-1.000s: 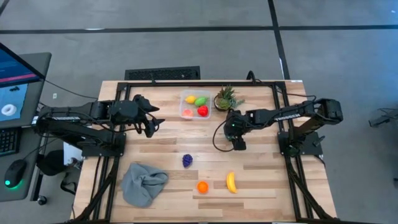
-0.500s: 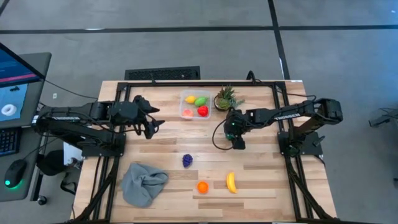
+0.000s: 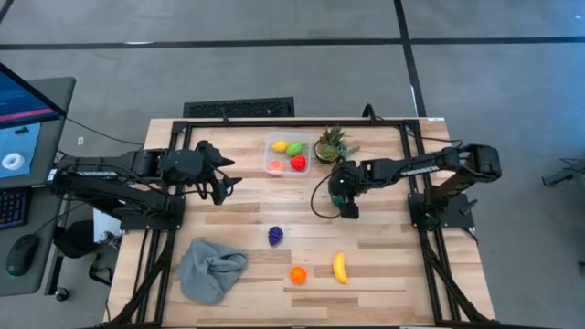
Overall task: Pick and placing Produce into tupperware
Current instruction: Put the green bell pepper into the transparent container
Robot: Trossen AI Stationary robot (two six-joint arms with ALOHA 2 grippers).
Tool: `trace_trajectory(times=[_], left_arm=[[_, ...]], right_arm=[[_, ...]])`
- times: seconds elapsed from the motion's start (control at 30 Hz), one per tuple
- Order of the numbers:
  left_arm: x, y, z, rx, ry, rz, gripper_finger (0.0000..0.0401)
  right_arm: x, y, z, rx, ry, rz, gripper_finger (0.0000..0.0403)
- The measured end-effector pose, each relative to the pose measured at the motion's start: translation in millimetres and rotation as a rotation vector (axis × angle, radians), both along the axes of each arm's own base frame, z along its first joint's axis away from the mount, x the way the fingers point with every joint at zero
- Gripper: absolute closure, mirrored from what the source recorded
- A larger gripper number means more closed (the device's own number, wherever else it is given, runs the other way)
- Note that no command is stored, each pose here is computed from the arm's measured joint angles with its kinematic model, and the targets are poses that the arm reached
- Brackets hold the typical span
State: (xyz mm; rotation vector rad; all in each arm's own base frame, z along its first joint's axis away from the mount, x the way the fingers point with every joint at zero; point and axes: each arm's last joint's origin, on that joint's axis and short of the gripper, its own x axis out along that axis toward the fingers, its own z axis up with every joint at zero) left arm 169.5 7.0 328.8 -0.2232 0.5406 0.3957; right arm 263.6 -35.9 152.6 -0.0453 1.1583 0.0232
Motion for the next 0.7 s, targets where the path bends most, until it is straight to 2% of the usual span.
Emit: trace_trajectory(times=[0.17,0.3,0.5,0.7], left_arm=[[-0.6,0.0,-1.0,0.002,0.013,-0.002,0.0123],[-1.3,-0.1,-2.1,-0.004,0.025,0.000,0.0123],[-1.9,-0.1,-2.9,-0.008,0.034,0.002,0.0123],[-2.1,-0.1,-3.1,-0.005,0.038,0.000,0.0123]], right_arm=[[5.4,0.8,-23.0,0.027,0.096,-0.028,0.0033],[12.1,0.6,-29.6,0.042,0.131,-0.057,0.0025],[13.3,-2.9,-26.9,0.045,0.121,-0.072,0.0022],[10.9,-10.1,-23.5,0.061,0.114,-0.096,0.0036]])
